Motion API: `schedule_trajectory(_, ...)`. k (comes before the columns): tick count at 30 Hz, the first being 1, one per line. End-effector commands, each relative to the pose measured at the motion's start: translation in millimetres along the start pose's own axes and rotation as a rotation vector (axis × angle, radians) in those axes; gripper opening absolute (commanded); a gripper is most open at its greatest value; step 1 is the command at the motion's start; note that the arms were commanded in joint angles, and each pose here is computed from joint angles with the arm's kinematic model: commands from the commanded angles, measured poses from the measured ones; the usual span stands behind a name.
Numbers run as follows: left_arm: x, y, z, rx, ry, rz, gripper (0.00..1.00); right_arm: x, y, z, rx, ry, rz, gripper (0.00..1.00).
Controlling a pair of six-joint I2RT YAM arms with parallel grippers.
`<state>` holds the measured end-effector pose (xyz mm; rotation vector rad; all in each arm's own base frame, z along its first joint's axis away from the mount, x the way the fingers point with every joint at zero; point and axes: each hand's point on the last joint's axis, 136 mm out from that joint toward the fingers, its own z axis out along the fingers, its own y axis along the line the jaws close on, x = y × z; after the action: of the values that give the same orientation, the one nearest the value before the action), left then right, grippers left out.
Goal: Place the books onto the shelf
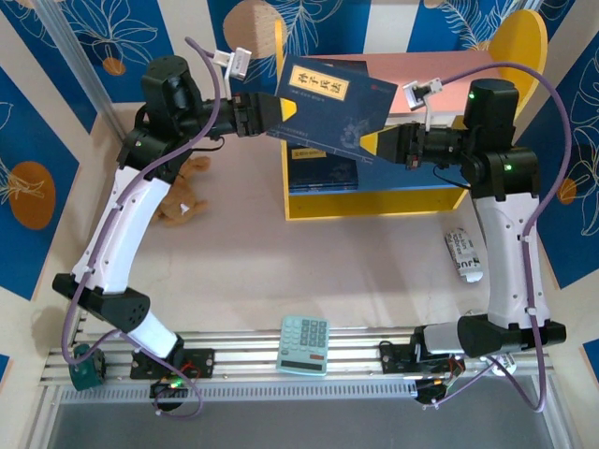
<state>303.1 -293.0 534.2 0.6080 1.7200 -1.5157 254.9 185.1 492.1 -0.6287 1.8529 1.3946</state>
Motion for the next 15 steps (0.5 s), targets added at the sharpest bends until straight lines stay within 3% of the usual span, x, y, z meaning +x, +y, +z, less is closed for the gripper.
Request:
schedule_trajectory(1,-7.7,-5.7,0.6,0.059,-0.008,0.012,0.61,4.2,10.3,3.2,-0.040,0.034,-0.025,0.02)
schedule_trajectory(2,-9.1,-4.6,1.7,0.064,-0.011,0.004,0.58,3.7,9.6,4.5,-0.038,0.036,-0.020,0.02)
schedule_trajectory(6,-15.0,-2.5,5.0,0.083,-0.037,-0.017,0.26,-3.5,8.1,6.0,-0.030,0.021,-0.017,0.04)
schedule_trajectory(9,-21.3,-3.9,6.1,0.102,-0.071,-0.024,0.08,-10.6,7.7,5.5,-0.021,0.001,-0.019,0.07)
schedule_trajectory(11,-27.8,-3.7,5.7,0.100,-0.105,-0.030,0.00,-15.6,7.3,5.0,-0.009,-0.016,-0.017,0.15)
schedule_trajectory(13,-38.1,2.3,5.0,0.066,-0.160,-0.055,0.00,-23.3,5.9,1.6,0.013,-0.049,-0.016,0.23)
schedule_trajectory(15,-51.2,9.7,4.7,0.026,-0.217,-0.078,0.00,-36.1,0.8,-6.7,0.044,-0.107,0.002,0.40)
